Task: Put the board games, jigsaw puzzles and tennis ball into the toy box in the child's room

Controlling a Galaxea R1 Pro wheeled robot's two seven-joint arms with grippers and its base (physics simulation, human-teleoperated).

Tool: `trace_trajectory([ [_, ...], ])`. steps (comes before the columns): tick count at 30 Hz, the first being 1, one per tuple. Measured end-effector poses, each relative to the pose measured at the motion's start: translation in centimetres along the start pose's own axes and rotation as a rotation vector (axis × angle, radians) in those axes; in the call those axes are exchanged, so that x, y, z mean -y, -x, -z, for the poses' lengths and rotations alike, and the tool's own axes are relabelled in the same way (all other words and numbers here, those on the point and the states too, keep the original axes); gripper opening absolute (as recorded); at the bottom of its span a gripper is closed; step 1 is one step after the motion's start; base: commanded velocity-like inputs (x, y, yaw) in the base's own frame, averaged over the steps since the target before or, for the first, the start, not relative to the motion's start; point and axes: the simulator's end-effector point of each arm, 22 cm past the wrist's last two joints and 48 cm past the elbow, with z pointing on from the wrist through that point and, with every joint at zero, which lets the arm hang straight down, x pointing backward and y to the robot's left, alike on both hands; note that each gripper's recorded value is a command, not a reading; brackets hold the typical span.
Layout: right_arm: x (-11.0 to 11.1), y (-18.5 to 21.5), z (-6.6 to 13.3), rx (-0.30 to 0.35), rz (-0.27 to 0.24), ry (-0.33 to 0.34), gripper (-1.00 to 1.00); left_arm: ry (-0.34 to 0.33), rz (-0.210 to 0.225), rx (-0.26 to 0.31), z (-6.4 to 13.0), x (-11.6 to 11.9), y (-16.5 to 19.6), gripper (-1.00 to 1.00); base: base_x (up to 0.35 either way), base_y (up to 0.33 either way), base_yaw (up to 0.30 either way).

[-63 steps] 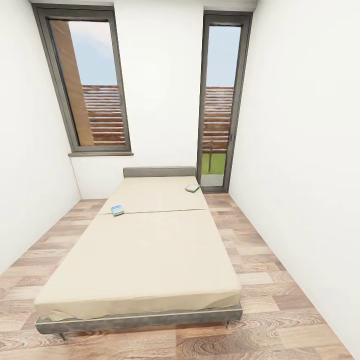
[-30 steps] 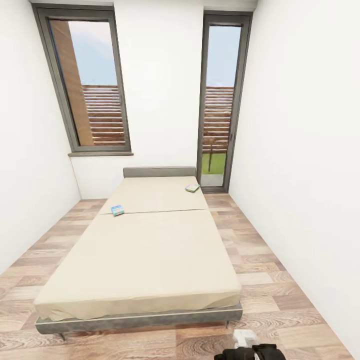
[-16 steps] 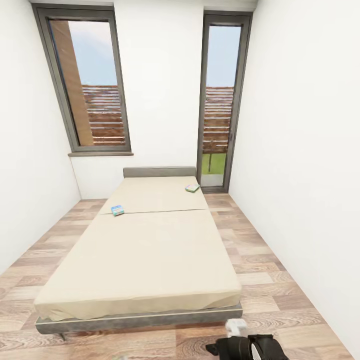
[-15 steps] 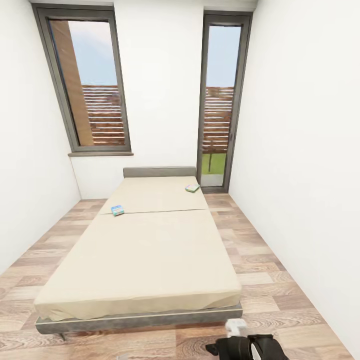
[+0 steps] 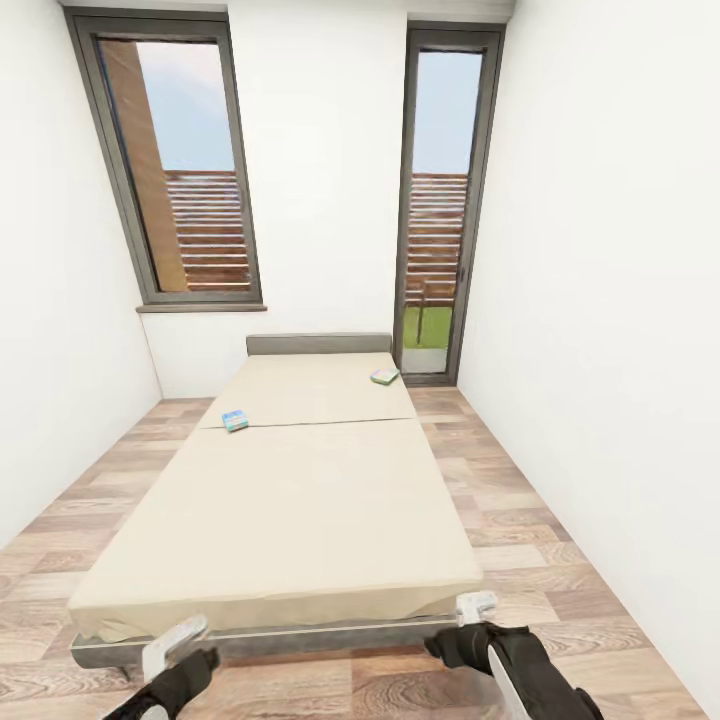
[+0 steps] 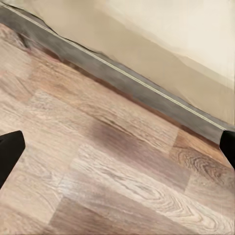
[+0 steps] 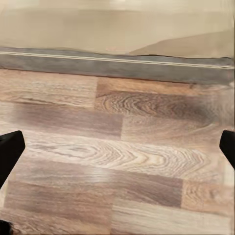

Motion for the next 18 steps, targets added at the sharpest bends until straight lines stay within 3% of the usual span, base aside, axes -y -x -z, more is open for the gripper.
trace_trajectory([
  [1, 0.0, 0.1, 0.0, 0.001, 0.000, -0.001, 1.00, 0.000, 0.001, 0.001, 0.0, 0.0, 0.0, 1.00, 0.000, 0.000, 0.000],
  [3, 1.9, 3.3, 0.6, 0.051, 0.008, -0.086, 1.00, 0.022, 0.011, 0.046, 0.3, 0.2, 2.3, 1.00, 0.000, 0.000, 0.000],
  [4, 1.9, 3.3, 0.6, 0.052, 0.008, -0.087, 1.00, 0.023, 0.012, 0.046, 0.3, 0.3, 2.3, 1.00, 0.000, 0.000, 0.000],
  [6, 3.6, 6.2, 1.3, 0.100, 0.010, -0.162, 1.00, 0.026, 0.024, 0.086, 0.7, 1.0, 4.3, 1.00, 0.000, 0.000, 0.000],
  [12, 5.7, 9.9, 2.6, 0.179, -0.003, -0.245, 1.00, 0.015, 0.040, 0.126, 1.2, 2.1, 6.5, 1.00, 0.000, 0.000, 0.000],
  [14, 7.0, 12.0, 3.5, 0.244, -0.020, -0.286, 1.00, -0.013, 0.049, 0.138, 1.5, 3.1, 7.2, 1.00, 0.000, 0.000, 0.000],
  [15, 7.0, 12.0, 3.5, 0.245, -0.021, -0.287, 1.00, -0.013, 0.049, 0.138, 1.5, 3.1, 7.2, 1.00, 0.000, 0.000, 0.000],
  [17, 8.2, 14.0, 4.5, 0.314, -0.042, -0.318, 1.00, -0.071, 0.060, 0.140, 1.7, 4.6, 7.5, 1.00, 0.000, 0.000, 0.000],
  [18, 8.2, 14.0, 4.5, 0.315, -0.043, -0.318, 1.00, -0.071, 0.060, 0.140, 1.7, 4.6, 7.5, 1.00, 0.000, 0.000, 0.000],
])
